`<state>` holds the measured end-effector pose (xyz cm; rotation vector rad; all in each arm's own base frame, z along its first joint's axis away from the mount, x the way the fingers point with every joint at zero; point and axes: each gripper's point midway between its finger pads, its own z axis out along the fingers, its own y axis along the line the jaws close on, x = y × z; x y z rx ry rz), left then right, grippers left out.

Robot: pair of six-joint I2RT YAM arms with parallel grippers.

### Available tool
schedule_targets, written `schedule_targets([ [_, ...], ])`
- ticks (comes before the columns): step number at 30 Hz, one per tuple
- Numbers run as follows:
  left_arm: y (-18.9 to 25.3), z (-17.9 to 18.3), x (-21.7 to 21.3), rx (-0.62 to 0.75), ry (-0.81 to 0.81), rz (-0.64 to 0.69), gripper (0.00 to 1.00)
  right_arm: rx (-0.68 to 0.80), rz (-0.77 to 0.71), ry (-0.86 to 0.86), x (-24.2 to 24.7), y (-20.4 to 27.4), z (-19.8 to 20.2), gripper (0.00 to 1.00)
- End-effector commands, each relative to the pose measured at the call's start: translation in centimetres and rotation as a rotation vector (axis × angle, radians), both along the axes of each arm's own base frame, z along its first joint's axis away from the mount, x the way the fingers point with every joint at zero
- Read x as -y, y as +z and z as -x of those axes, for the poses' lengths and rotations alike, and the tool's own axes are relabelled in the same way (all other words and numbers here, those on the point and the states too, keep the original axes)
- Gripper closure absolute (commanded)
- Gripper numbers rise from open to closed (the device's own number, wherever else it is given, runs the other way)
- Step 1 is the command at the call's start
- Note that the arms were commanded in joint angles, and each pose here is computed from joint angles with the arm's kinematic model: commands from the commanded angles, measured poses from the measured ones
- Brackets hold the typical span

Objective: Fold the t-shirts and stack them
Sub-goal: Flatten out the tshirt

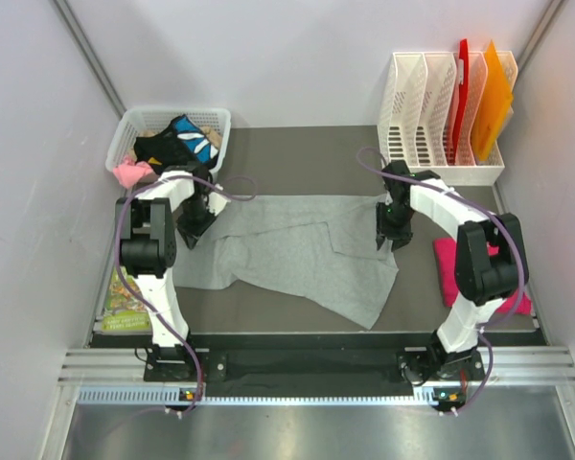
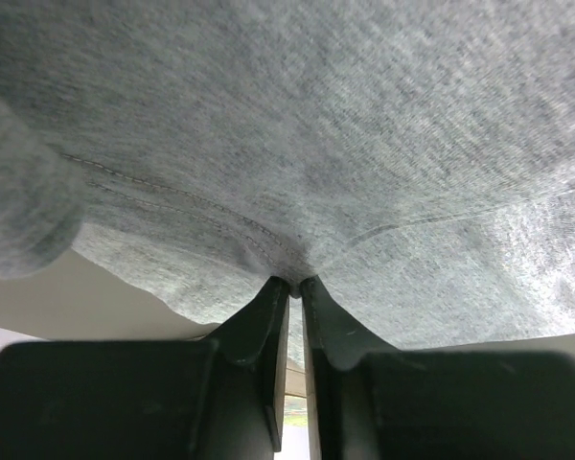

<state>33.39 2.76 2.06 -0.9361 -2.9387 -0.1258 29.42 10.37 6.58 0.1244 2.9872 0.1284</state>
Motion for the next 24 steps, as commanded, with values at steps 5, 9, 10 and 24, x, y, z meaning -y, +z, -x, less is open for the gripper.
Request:
schedule_targets([
  [5, 1.3, -1.0, 0.4, 0.044, 0.019, 0.024, 0.78, 0.044, -0.025, 0.006, -0.5, -0.7, -2.0, 0.59],
  [9, 1.2, -1.0, 0.5, 0.05, 0.019, 0.027, 0.69, 0.041, -0.022, 0.009, -0.4, -1.1, -1.6, 0.59],
  [10, 1.1, -1.0, 0.4, 0.048, 0.017, 0.024, 0.69, 0.037, -0.02, 0.008, -0.3, -1.3, -1.5, 0.59],
  [24, 2.0, -1.3, 0.9, 0.075, 0.02, 0.051, 1.0, 0.057, 0.017, -0.024, 0.5, -2.8, -3.1, 0.46],
])
